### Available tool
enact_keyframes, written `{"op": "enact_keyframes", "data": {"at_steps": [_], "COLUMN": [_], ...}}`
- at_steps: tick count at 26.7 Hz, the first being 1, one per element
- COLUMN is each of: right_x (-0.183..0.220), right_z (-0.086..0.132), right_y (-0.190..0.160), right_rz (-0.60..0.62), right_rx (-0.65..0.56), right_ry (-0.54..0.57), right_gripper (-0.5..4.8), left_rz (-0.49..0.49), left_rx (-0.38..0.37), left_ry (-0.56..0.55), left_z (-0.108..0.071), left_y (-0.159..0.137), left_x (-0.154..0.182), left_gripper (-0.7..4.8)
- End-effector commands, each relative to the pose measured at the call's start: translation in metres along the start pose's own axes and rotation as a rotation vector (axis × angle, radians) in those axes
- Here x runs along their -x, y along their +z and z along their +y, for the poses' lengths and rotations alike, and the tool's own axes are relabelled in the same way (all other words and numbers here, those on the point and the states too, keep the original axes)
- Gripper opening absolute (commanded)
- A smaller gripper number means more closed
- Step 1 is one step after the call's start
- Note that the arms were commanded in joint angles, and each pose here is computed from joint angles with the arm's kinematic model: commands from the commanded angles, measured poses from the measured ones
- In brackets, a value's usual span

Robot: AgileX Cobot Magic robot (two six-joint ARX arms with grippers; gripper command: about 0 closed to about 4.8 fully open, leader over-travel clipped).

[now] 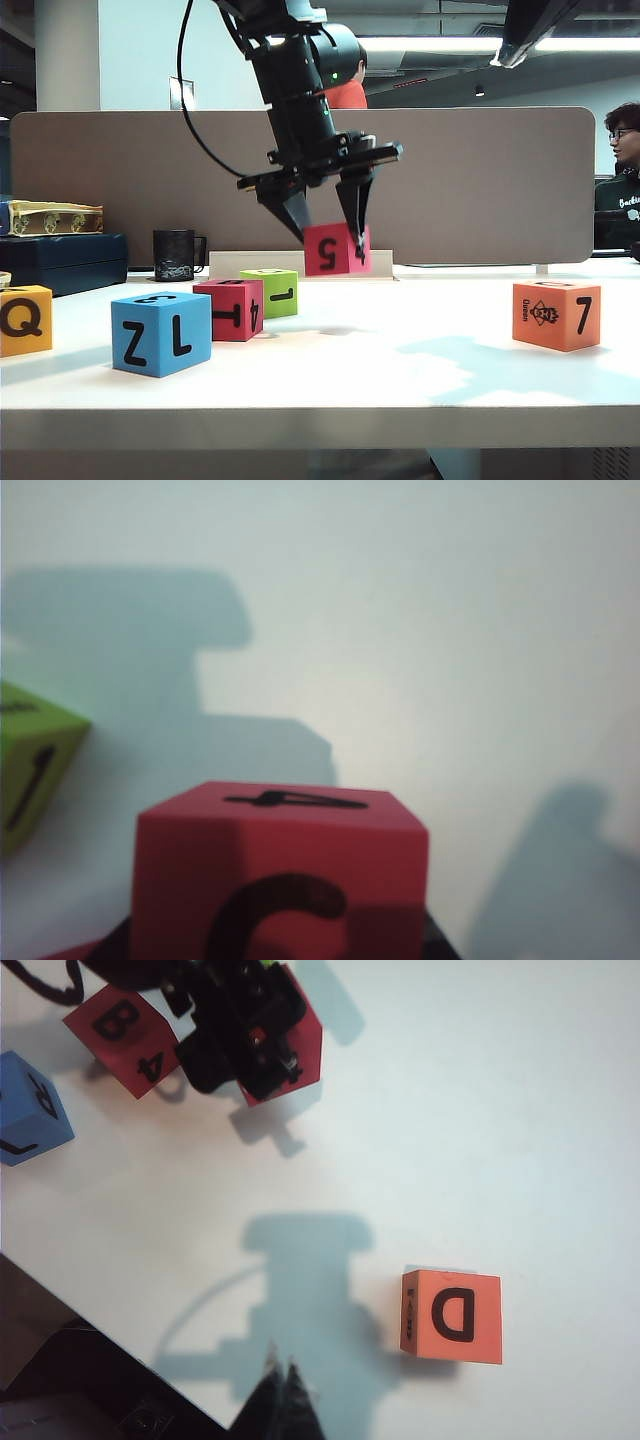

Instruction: Select the appropriate blocks from the scattered letter blocks on the table and arrange them in a row to spell out "ABCD".

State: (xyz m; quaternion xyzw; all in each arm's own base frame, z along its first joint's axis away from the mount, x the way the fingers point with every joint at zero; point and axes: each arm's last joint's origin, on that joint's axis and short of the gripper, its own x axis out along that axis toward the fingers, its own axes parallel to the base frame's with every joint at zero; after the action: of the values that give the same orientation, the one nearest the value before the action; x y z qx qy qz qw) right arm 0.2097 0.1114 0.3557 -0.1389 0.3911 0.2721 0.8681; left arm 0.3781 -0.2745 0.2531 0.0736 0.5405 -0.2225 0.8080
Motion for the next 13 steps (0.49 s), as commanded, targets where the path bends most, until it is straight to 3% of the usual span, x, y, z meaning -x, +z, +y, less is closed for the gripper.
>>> {"op": "enact_keyframes", "data": {"at_steps": [1,5,13], "right_x": [0.002,0.002,0.002], "right_z": [0.000,0.000,0.000], "right_y": [0.002,0.002,0.002], "right_rz": [-0.023,-0.022,-0.023], "right_rx": [0.001,0.002,0.002], "right_ry": [-0.003,-0.004,-0.004], "right_gripper": [-0.01,-0.01,-0.01], "left_rz": [0.022,0.051,0.101], "left_rx": [0.042,0.035,0.058], "left_ry": [0.012,0.119,0.152], "left_z": [-0.004,-0.008,-0.008], "left_y": [-0.005,-0.015,-0.021], "left_x": [-0.003,-0.011,-0.011], "left_gripper": [2.36,2.36,2.36]}}
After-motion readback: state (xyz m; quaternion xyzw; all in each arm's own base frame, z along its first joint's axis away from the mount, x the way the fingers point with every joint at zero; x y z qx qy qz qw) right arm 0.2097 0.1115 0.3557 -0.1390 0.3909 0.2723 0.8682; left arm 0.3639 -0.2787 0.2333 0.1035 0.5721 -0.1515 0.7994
